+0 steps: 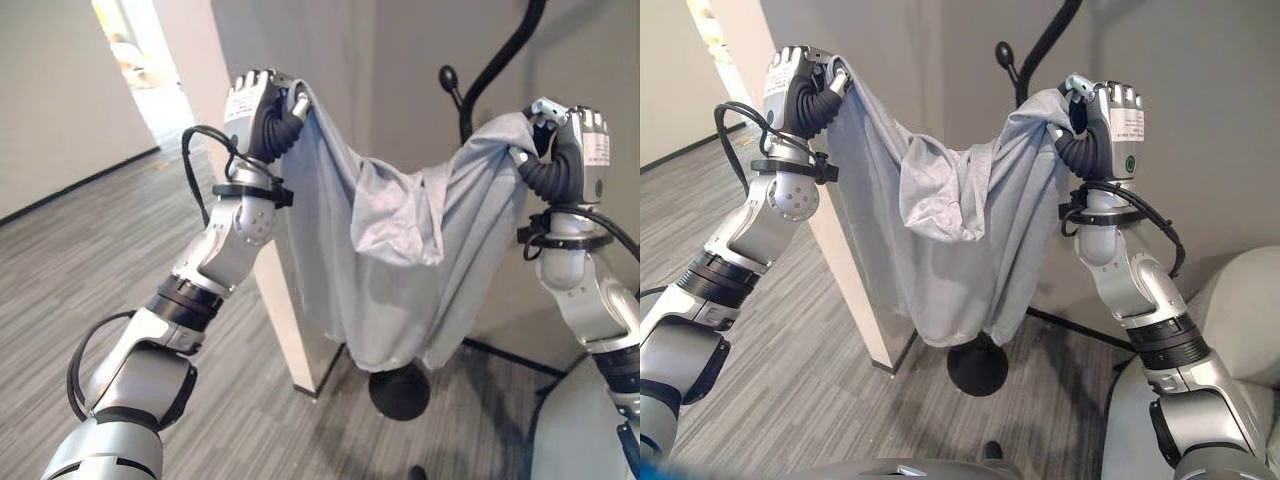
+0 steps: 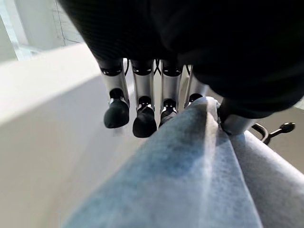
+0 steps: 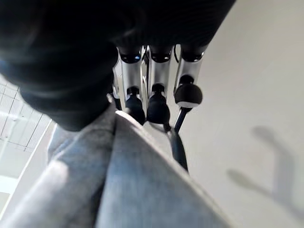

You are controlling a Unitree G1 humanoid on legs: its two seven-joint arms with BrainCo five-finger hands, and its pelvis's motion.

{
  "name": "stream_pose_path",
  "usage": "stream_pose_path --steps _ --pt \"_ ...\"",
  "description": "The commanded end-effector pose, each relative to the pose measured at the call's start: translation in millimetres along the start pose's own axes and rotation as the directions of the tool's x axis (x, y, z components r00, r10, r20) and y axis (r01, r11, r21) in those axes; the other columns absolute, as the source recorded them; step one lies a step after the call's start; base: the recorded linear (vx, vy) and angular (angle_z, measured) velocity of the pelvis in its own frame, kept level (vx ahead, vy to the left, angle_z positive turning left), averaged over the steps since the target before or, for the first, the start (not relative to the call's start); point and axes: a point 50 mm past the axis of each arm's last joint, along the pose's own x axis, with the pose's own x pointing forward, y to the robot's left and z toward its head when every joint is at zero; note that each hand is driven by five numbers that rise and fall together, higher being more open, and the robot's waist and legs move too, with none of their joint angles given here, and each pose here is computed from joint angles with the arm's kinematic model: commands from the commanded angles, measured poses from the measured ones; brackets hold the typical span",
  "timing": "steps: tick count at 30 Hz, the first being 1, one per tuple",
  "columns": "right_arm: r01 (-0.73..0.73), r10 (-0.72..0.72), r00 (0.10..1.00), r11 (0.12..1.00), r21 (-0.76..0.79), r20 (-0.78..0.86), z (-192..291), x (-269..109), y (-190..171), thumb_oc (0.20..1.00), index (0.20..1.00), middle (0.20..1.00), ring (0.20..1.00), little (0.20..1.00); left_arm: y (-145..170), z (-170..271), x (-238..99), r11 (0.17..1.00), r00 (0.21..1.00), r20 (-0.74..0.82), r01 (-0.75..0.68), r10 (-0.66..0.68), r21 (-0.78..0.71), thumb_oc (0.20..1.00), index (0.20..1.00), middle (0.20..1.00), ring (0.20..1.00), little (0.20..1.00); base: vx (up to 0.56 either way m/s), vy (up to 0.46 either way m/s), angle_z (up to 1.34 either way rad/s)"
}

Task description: Hang the clothes on the sofa on the clothes rack.

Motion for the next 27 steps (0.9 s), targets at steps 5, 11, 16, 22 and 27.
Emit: stream_pose_path --steps 5,11,16,22,27 --pt "0.129 -0.13 0.991 0.99 -0.055 -0.013 -5 2 -20 0.2 0.2 0.2 0.2 0.2 34 0 20 0.988 0.99 0.04 -0.14 0.138 0.069 0.2 0.2 0.2 0.2 0.2 0.05 0.012 -0.12" --pt "0.154 -0.162 0.985 0.981 -0.114 -0.064 -16 -9 -26 0.2 0.2 0.2 0.2 0.2 34 -3 16 0.986 0.989 0.028 -0.148 0.146 0.074 0.2 0.2 0.2 0.2 0.2 0.04 0.007 -0.09" --pt "0.132 -0.161 0.974 0.974 -0.183 -0.156 -36 -26 -30 0.2 0.2 0.2 0.2 0.2 32 -1 9 0.989 0.99 0.032 -0.136 0.135 0.057 0.2 0.2 0.2 0.2 0.2 0.03 0.008 -0.08" --pt "0.117 -0.161 0.969 0.967 -0.226 -0.189 -46 -29 -32 0.2 0.2 0.2 0.2 0.2 20 7 4 0.996 0.995 0.039 -0.095 0.094 0.003 0.2 0.2 0.2 0.2 0.2 0.02 -0.009 -0.02" --pt "0.085 -0.13 0.971 0.973 -0.216 -0.202 -47 -32 -28 0.2 0.2 0.2 0.2 0.2 13 10 -1 0.998 0.997 0.037 -0.06 0.061 -0.032 0.2 0.2 0.2 0.2 0.2 0.0 0.0 0.0"
